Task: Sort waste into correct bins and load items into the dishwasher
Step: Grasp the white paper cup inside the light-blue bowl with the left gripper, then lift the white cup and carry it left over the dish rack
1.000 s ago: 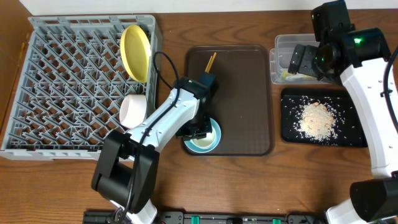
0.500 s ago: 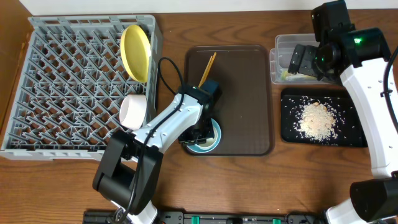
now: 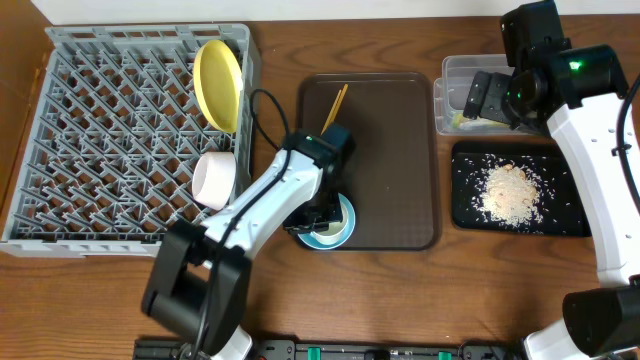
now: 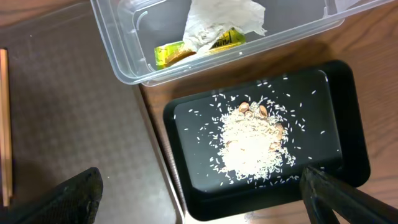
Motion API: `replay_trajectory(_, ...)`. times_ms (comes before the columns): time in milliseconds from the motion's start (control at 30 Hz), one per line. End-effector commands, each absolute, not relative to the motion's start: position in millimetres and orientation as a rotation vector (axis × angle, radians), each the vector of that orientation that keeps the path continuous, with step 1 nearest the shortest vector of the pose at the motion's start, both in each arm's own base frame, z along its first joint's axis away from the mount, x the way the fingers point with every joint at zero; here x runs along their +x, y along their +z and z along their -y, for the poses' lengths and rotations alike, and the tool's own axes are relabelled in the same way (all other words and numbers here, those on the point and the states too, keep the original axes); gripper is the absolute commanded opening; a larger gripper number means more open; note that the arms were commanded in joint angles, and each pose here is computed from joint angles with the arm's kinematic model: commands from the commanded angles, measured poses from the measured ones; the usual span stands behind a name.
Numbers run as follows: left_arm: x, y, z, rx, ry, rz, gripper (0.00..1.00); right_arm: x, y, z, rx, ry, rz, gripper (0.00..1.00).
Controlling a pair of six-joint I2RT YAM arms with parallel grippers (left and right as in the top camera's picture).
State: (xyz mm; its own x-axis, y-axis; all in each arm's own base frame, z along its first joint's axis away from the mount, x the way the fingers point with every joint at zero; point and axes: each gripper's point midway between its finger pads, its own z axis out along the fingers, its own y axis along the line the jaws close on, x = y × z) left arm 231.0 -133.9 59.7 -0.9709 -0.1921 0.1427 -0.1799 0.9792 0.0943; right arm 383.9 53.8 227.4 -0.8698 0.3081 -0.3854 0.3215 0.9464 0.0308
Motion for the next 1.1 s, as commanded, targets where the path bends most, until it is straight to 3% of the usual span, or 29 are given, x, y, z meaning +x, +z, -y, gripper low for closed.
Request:
replay_trajectory(0, 239.0, 84.6, 135.1, 0.278, -0.071, 3.057, 0.07, 383.2, 232.0, -51.5, 0.469, -0.053, -2.691, 0.99)
replay_trajectory(267, 246.8, 118.9, 117.2, 0.286, -0.124, 3.21, 0.08, 383.2, 232.0, -51.5, 0.469, -0.053, -2.691, 0.99)
replay_trajectory(533, 259.1, 169.3, 58.6, 0.418, -0.449, 3.364, 0.08, 383.2, 232.0, -51.5, 0.469, -0.053, -2.691, 0.99)
replay_trajectory(733, 276.2, 218.2, 7.2, 0.755, -0.53, 3.452, 0.08, 383.2, 232.0, -51.5, 0.469, -0.053, -2.691, 0.99)
replay_trajectory(1067, 306.5, 276.9, -114.1, 1.613, -1.028, 3.369, 0.08, 383.2, 232.0, -51.5, 0.469, -0.053, -2.691, 0.99)
